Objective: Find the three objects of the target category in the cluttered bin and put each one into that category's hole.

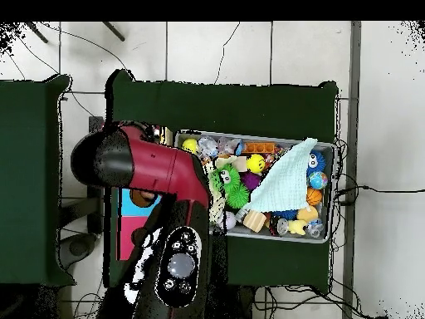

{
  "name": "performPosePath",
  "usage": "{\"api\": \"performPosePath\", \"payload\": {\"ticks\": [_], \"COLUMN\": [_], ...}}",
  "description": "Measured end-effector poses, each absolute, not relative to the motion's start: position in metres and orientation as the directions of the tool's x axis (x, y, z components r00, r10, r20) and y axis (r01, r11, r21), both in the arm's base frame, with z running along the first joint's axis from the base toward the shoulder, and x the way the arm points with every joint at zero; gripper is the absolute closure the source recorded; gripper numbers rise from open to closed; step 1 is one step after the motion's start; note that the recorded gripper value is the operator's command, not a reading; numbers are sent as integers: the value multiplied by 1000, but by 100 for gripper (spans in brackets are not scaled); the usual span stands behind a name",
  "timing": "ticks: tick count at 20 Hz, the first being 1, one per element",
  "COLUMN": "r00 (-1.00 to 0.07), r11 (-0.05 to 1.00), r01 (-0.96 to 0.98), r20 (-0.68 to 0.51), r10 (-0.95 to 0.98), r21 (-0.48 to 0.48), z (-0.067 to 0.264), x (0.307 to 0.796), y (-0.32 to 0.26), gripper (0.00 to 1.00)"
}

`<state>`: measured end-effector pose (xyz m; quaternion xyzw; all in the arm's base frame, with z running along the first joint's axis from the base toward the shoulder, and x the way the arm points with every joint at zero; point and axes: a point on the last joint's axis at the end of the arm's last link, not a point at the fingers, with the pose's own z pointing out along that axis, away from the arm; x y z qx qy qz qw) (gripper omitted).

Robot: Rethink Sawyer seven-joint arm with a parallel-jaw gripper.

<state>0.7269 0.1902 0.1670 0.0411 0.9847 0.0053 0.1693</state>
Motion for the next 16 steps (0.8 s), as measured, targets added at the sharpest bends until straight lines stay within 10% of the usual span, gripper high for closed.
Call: {"api": "performPosePath", "payload": {"ticks": [16], "r00": [-923], "r11": [997], "r01": [61], "r20": [-377], "r10": [72], "r21": [41], "z": [141], "x": [734], "y": [205], "gripper": [100]}}
